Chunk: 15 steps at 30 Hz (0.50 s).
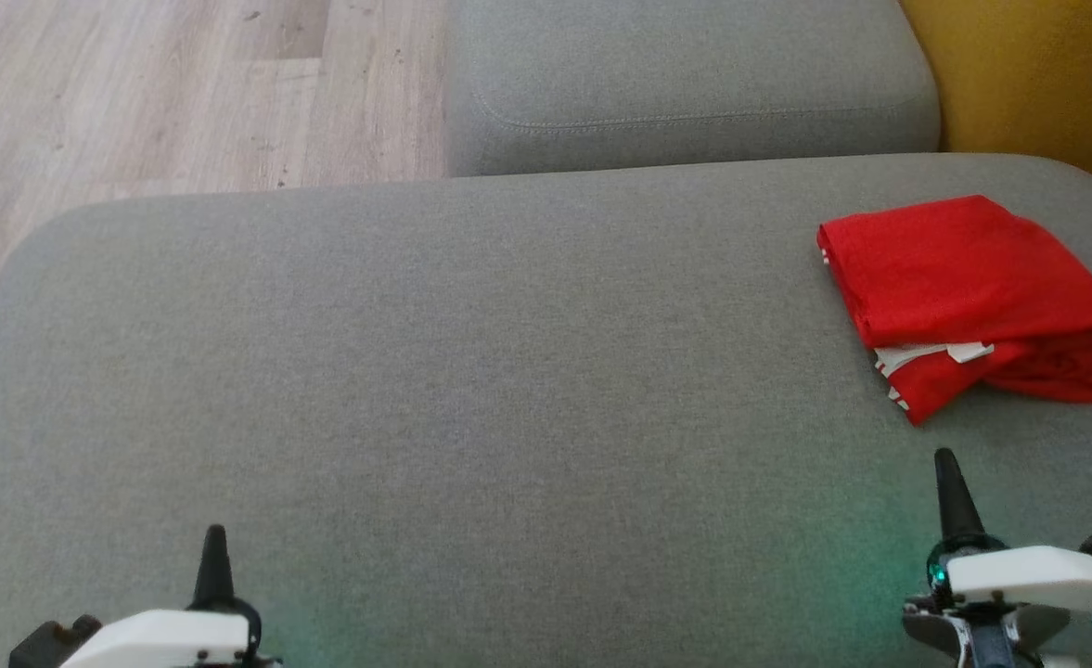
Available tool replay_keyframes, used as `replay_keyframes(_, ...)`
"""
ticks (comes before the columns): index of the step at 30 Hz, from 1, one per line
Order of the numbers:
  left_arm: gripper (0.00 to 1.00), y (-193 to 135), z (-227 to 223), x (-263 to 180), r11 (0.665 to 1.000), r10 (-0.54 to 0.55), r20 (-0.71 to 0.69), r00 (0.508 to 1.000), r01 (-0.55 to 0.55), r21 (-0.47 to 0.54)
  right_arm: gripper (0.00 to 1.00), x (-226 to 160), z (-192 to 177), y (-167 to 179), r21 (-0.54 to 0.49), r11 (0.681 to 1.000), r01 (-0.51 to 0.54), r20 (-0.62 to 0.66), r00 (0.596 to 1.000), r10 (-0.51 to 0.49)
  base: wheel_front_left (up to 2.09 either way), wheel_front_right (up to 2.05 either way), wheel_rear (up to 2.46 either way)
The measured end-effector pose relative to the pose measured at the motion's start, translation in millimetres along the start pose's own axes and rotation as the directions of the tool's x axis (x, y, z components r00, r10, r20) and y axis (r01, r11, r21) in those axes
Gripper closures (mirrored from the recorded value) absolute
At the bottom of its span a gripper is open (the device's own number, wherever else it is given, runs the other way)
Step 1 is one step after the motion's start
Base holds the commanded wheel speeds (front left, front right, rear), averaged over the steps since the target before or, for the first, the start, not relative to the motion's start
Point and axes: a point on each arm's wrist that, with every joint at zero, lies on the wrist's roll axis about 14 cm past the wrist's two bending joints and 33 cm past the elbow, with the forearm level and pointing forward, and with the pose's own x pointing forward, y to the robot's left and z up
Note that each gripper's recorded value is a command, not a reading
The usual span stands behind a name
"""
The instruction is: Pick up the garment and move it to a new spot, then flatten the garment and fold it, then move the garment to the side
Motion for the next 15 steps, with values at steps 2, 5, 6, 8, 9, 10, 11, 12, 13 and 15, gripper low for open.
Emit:
replay_keyframes(2, 1.00, -2.4, 2.4, 1.8, 1.000, -0.010, 0.004, 1.000, 0.010, -0.020, 1.00, 0.7, 1.5, 0.3, 0.025, 1.000, -0.001, 0.005, 1.000, 0.001, 0.00, 0.00, 0.00)
replay_keyframes(5, 1.00, -7.7, 6.2, 5.4, 0.999, -0.028, 0.010, 1.000, 0.029, -0.045, 1.00, 2.2, 3.3, 1.1, 0.058, 0.998, -0.003, 0.007, 1.000, 0.003, 0.00, 0.00, 0.00)
replay_keyframes(6, 1.00, -9.1, 6.3, 6.2, 0.998, -0.034, 0.012, 0.999, 0.034, -0.056, 1.00, 3.0, 4.4, 2.3, 0.070, 0.998, -0.007, 0.011, 1.000, 0.006, 0.00, 0.00, 0.00)
replay_keyframes(8, 1.00, -11.2, 7.1, 7.9, 0.996, -0.042, 0.015, 0.999, 0.043, -0.079, 1.00, 3.6, 6.1, 3.3, 0.093, 0.996, -0.011, 0.016, 1.000, 0.009, 0.00, 0.00, 0.00)
replay_keyframes(9, 1.00, -12.4, 8.0, 8.5, 0.995, -0.048, 0.019, 0.999, 0.049, -0.091, 1.00, 3.6, 6.3, 2.9, 0.105, 0.994, -0.010, 0.014, 1.000, 0.009, 0.00, 0.00, 0.00)
replay_keyframes(10, 1.00, -12.8, 8.7, 9.1, 0.994, -0.048, 0.022, 0.999, 0.050, -0.101, 1.00, 3.7, 7.0, 2.4, 0.116, 0.993, -0.009, 0.017, 1.000, 0.007, 0.00, 0.00, 0.00)
replay_keyframes(11, 1.00, -13.2, 8.7, 9.4, 0.993, -0.052, 0.020, 0.998, 0.054, -0.108, 1.00, 3.7, 7.6, 2.0, 0.126, 0.992, -0.009, 0.018, 1.000, 0.006, 0.00, 0.00, 0.00)
replay_keyframes(12, 1.00, -13.2, 8.7, 9.4, 0.993, -0.052, 0.020, 0.998, 0.054, -0.108, 1.00, 3.7, 7.6, 2.0, 0.126, 0.992, -0.009, 0.018, 1.000, 0.006, 0.00, 0.00, 0.00)
replay_keyframes(13, 1.00, -13.8, 8.5, 9.7, 0.992, -0.056, 0.019, 0.998, 0.058, -0.117, 1.00, 3.7, 8.7, 1.5, 0.139, 0.990, -0.008, 0.022, 1.000, 0.005, 0.00, 0.00, 0.00)
replay_keyframes(15, 1.00, -14.5, 9.4, 10.4, 0.988, -0.062, 0.022, 0.998, 0.064, -0.138, 1.00, 4.0, 10.6, 1.0, 0.164, 0.986, -0.008, 0.027, 1.000, 0.004, 0.00, 0.00, 0.00)
